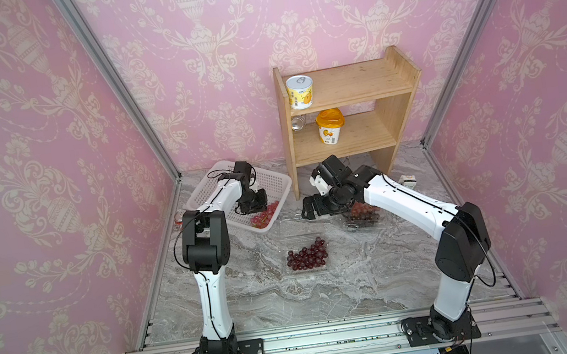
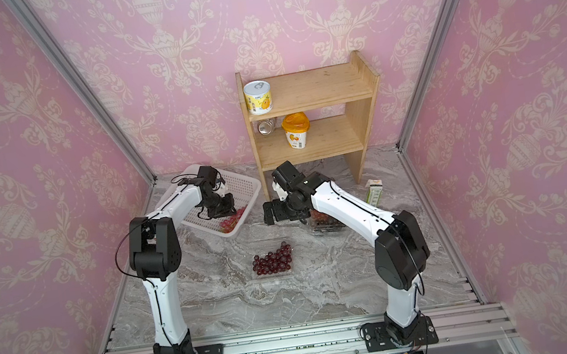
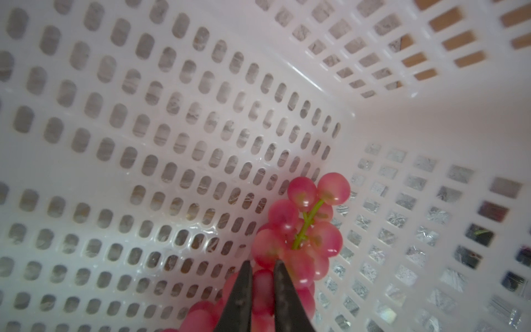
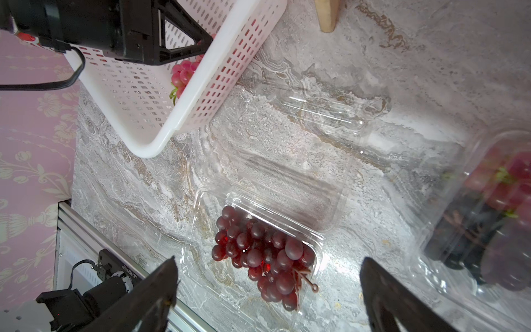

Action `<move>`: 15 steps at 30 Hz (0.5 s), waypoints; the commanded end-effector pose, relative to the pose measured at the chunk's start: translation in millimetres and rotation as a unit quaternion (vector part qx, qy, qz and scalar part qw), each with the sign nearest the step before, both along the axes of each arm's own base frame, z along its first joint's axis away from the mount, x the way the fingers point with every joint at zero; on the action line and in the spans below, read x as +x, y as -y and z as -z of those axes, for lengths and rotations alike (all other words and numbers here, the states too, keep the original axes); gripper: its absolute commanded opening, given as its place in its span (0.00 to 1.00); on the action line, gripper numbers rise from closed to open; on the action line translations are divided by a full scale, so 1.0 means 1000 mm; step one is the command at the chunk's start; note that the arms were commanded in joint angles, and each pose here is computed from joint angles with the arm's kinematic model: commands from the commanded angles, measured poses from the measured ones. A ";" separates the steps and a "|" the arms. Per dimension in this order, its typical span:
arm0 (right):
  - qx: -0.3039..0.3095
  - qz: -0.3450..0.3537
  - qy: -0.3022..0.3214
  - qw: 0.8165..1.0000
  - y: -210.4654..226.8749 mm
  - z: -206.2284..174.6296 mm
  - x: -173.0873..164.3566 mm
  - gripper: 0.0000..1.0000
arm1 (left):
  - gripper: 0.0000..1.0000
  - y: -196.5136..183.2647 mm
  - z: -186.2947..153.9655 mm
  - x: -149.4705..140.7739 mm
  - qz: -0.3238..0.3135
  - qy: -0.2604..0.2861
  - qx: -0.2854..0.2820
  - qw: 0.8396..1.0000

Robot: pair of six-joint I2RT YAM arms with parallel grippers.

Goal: Pack grapes into containers
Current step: Pick up the grape from the basket.

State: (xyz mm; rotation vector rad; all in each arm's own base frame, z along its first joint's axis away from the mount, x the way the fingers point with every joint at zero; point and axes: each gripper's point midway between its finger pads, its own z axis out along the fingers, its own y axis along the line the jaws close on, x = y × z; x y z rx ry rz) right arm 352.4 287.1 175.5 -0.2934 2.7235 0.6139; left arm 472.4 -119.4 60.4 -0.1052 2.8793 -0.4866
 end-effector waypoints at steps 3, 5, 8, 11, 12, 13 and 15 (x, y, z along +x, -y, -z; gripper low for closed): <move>0.010 0.004 -0.009 1.000 -0.002 0.002 -0.001 1.00 | 0.18 0.001 -0.057 0.000 -0.004 0.039 -0.014 0.999; 0.011 0.005 -0.009 1.000 -0.002 0.001 -0.002 1.00 | 0.18 0.000 -0.066 0.000 -0.006 0.047 -0.017 0.999; 0.012 0.006 -0.008 1.000 -0.001 -0.001 -0.003 1.00 | 0.18 -0.001 -0.081 -0.001 -0.006 0.058 -0.019 0.998; 0.014 0.009 -0.006 1.000 0.001 -0.002 -0.005 1.00 | 0.19 -0.002 -0.093 -0.004 -0.006 0.066 -0.020 0.998; 0.017 0.009 -0.006 1.000 0.001 -0.003 -0.006 1.00 | 0.19 -0.002 -0.097 -0.005 -0.005 0.067 -0.020 0.998; 0.018 0.010 -0.006 1.000 0.001 -0.003 -0.007 1.00 | 0.19 -0.003 -0.101 -0.005 -0.005 0.069 -0.019 0.997; 0.020 0.012 -0.004 1.000 0.002 -0.005 -0.008 1.00 | 0.19 -0.004 -0.108 -0.007 -0.005 0.074 -0.019 0.997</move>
